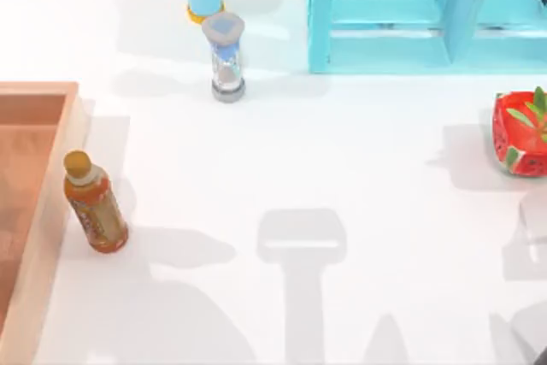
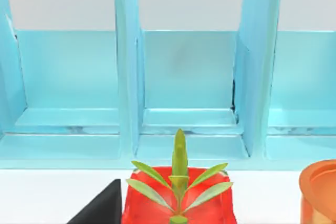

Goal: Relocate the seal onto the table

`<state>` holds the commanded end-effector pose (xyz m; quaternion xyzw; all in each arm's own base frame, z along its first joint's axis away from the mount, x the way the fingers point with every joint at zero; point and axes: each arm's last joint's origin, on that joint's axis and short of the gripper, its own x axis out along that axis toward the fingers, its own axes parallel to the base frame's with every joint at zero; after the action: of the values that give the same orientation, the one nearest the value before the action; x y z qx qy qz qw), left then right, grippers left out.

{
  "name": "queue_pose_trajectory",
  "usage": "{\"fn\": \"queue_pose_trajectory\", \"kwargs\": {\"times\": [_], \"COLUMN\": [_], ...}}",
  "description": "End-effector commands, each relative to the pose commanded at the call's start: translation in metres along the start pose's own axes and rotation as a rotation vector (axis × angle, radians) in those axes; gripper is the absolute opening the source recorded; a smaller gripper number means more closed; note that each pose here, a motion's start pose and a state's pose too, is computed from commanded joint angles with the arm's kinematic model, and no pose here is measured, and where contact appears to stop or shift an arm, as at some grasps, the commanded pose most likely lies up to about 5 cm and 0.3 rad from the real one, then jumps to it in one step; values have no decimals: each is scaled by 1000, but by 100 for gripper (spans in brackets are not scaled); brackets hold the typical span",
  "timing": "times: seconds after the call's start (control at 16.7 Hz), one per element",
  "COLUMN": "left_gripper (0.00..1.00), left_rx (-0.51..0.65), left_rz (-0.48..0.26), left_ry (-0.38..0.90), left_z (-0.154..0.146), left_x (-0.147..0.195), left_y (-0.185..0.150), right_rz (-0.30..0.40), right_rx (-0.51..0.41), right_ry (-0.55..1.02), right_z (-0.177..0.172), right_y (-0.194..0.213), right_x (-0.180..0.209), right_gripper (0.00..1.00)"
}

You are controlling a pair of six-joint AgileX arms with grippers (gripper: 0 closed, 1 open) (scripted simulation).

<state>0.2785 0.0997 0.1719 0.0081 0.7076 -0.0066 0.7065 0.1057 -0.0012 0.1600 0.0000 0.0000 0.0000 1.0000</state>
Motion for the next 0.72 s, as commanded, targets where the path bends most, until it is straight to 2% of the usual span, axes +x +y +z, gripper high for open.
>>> {"fn": "queue_pose_trajectory", "kwargs": {"times": [0.3,0.6,0.72], "left_gripper": [100,100,85], "left_rx": [0,0,0], "left_rz": [0,0,0], "left_ry": [0,-1,-1], "left_z": [-6,-7,-7], "left_x": [38,41,41], "left_y": [-3,-3,-3], "right_rz": [0,0,0], "right_rx": [0,0,0], "right_ry": [0,0,0], "right_z": [0,0,0], "right_y": [0,0,0], "right_x": [0,0,0], "right_gripper": [100,100,100]}}
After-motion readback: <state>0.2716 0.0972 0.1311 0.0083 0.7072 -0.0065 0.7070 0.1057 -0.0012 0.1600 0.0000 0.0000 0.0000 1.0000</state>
